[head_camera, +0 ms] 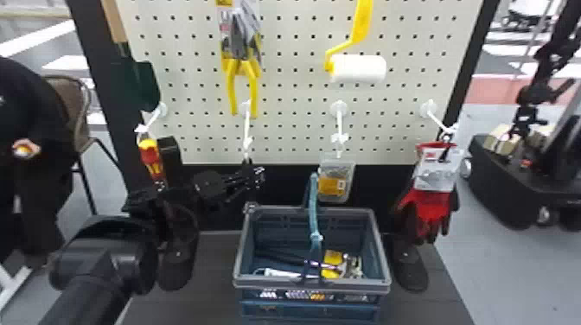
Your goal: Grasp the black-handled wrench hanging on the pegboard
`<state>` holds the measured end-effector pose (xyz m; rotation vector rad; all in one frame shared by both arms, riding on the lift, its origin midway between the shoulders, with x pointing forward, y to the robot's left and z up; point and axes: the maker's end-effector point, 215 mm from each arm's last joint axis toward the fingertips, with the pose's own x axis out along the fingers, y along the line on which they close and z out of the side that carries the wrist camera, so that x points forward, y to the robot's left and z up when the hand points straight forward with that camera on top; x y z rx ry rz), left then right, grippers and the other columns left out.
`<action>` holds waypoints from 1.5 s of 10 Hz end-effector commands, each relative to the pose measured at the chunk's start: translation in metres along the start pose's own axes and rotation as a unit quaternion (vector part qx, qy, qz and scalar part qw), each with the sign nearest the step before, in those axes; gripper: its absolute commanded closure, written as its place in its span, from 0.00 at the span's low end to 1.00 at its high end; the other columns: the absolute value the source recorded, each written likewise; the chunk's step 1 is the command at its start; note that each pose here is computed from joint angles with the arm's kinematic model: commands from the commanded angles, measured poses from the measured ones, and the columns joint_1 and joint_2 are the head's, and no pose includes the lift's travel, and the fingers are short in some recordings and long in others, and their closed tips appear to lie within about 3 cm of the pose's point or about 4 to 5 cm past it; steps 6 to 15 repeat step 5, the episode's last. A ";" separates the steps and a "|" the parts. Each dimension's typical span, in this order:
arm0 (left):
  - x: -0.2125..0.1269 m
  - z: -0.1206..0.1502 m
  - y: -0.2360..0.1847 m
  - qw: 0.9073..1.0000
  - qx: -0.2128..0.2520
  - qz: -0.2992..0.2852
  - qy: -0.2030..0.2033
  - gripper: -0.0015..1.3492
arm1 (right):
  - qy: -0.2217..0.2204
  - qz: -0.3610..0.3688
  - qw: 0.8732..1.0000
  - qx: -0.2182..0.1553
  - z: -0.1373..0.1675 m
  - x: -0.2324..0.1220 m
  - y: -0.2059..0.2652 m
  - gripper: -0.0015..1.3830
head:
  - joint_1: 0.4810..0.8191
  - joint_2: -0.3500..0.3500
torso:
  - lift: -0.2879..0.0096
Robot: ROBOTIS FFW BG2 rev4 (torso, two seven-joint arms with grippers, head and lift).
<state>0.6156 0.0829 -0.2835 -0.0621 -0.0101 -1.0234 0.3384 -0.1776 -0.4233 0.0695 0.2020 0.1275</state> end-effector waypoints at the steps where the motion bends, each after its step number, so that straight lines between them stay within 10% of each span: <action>1: 0.000 -0.002 -0.001 1.000 0.000 -0.001 0.003 0.90 | -0.001 0.001 1.000 -0.001 0.001 0.000 0.000 0.10 | 0.20 0.50 | 0.63; 15: 0.000 -0.005 -0.004 1.000 -0.001 -0.003 0.004 0.90 | 0.000 0.000 1.000 0.001 0.000 0.000 0.000 0.10 | 0.20 0.50 | 0.63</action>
